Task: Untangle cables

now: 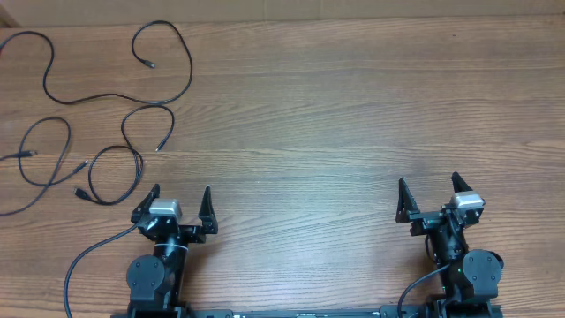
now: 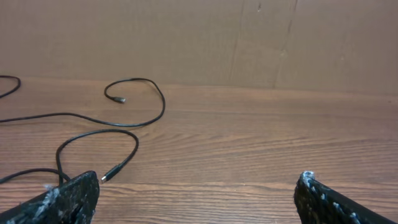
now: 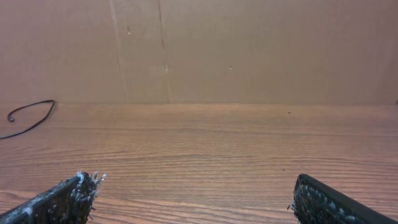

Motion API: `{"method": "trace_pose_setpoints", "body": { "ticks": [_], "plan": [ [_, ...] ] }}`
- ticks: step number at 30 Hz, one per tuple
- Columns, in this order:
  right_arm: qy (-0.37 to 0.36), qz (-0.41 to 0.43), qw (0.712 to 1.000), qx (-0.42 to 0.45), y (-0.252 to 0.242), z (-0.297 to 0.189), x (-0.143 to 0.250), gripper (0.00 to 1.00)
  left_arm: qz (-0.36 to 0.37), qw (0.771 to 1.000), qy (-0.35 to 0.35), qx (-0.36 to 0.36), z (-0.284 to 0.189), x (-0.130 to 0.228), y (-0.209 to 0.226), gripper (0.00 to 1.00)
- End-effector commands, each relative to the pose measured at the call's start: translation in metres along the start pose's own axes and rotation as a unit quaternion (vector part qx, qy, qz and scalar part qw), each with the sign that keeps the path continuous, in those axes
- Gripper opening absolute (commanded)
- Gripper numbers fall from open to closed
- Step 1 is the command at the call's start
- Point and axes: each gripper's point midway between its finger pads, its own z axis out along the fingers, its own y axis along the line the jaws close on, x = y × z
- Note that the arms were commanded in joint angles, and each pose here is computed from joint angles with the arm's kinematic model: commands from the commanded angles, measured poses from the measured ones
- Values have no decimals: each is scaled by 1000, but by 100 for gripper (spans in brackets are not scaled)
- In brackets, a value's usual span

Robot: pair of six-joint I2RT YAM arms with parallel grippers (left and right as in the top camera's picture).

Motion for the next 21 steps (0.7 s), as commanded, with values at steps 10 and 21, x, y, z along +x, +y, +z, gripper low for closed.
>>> {"method": "trace_pose_setpoints", "body": {
  "ticks": [10, 21],
  "plan": [
    [-1, -3, 1000, 5, -2, 0, 2, 100, 18, 1000, -3, -8, 0, 0, 3, 100],
    [-1, -3, 1000, 5, -2, 0, 2, 100, 18, 1000, -3, -8, 0, 0, 3, 99]
  ]
}}
